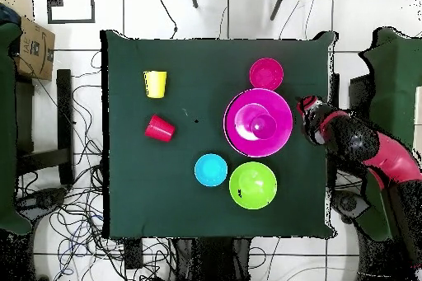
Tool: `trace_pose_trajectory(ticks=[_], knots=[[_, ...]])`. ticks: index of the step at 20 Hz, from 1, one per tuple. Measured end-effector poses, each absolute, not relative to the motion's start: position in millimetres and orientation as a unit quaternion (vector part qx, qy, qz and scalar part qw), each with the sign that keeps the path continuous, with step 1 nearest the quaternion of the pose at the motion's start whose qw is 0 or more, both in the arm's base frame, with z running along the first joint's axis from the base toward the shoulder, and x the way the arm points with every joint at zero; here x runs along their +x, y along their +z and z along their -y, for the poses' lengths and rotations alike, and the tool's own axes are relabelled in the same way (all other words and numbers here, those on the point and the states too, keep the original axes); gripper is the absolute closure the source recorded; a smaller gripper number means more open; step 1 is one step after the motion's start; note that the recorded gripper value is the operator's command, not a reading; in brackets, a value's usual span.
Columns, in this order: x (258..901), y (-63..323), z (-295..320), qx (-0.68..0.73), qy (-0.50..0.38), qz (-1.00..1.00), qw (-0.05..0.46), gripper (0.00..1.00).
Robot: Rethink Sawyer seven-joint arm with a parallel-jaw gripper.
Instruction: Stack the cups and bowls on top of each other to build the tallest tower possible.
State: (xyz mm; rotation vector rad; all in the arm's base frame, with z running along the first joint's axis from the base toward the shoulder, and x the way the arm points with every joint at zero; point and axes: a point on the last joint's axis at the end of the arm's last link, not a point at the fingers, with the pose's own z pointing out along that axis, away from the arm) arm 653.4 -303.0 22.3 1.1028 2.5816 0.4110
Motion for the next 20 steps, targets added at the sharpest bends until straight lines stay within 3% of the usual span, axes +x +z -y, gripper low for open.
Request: trace_pose_trajectory(ticks=[20], knots=[[673,10,257,0.387,0.128,-0.891,0.199,0.00]])
